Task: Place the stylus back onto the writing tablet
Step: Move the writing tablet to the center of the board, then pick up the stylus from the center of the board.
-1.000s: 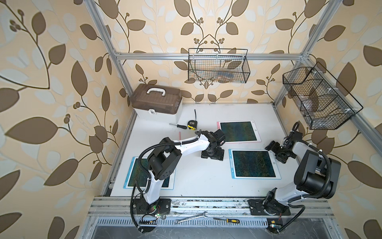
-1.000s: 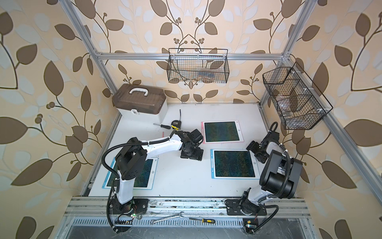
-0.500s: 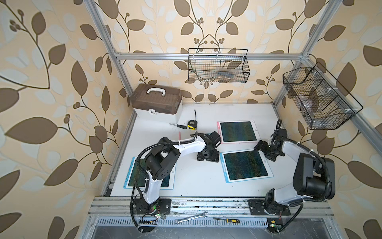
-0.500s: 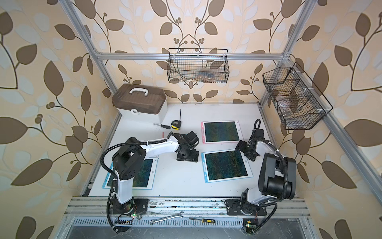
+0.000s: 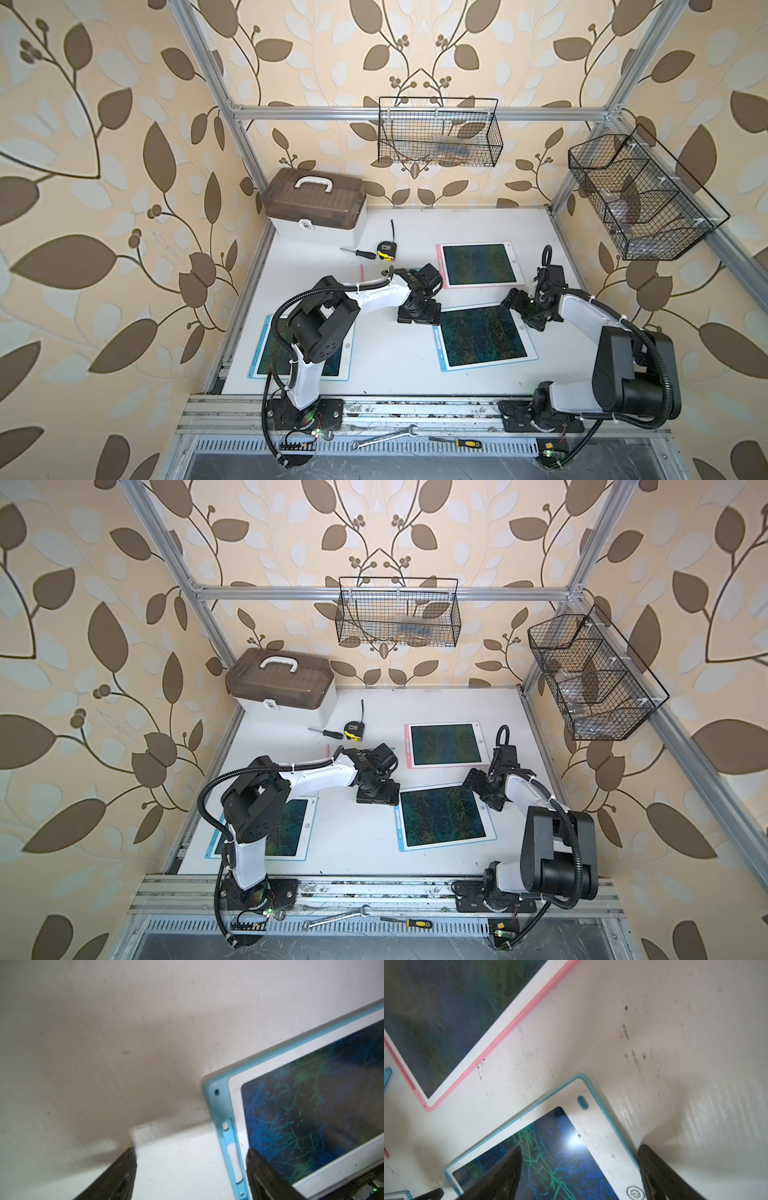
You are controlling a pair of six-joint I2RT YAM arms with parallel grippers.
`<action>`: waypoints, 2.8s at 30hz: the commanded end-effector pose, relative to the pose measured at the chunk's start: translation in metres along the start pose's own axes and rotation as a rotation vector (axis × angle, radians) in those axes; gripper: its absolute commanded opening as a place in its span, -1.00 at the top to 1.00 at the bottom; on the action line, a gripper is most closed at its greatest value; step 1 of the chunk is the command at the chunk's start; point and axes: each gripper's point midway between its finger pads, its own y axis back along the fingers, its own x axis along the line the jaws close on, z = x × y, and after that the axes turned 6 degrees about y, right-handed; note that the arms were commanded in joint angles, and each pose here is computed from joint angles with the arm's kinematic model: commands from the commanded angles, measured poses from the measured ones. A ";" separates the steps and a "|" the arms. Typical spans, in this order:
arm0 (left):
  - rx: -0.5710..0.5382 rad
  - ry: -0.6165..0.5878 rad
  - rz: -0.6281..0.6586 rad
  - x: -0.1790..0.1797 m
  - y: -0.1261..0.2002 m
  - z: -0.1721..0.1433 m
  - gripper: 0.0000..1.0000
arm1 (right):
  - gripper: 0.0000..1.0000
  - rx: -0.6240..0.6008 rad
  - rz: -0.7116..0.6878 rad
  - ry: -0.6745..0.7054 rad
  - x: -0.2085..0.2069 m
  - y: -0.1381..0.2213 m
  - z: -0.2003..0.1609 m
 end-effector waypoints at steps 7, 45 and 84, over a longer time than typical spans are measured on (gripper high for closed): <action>0.019 0.001 -0.032 -0.001 0.008 -0.007 -0.58 | -0.77 0.121 -0.010 0.006 0.013 -0.012 -0.051; 0.010 0.214 0.030 0.053 0.012 0.024 -0.43 | -0.76 0.130 0.041 0.160 0.091 -0.019 -0.100; -0.168 -0.006 0.138 0.028 0.100 0.108 -0.61 | -0.77 -0.107 0.119 0.610 0.169 0.083 -0.032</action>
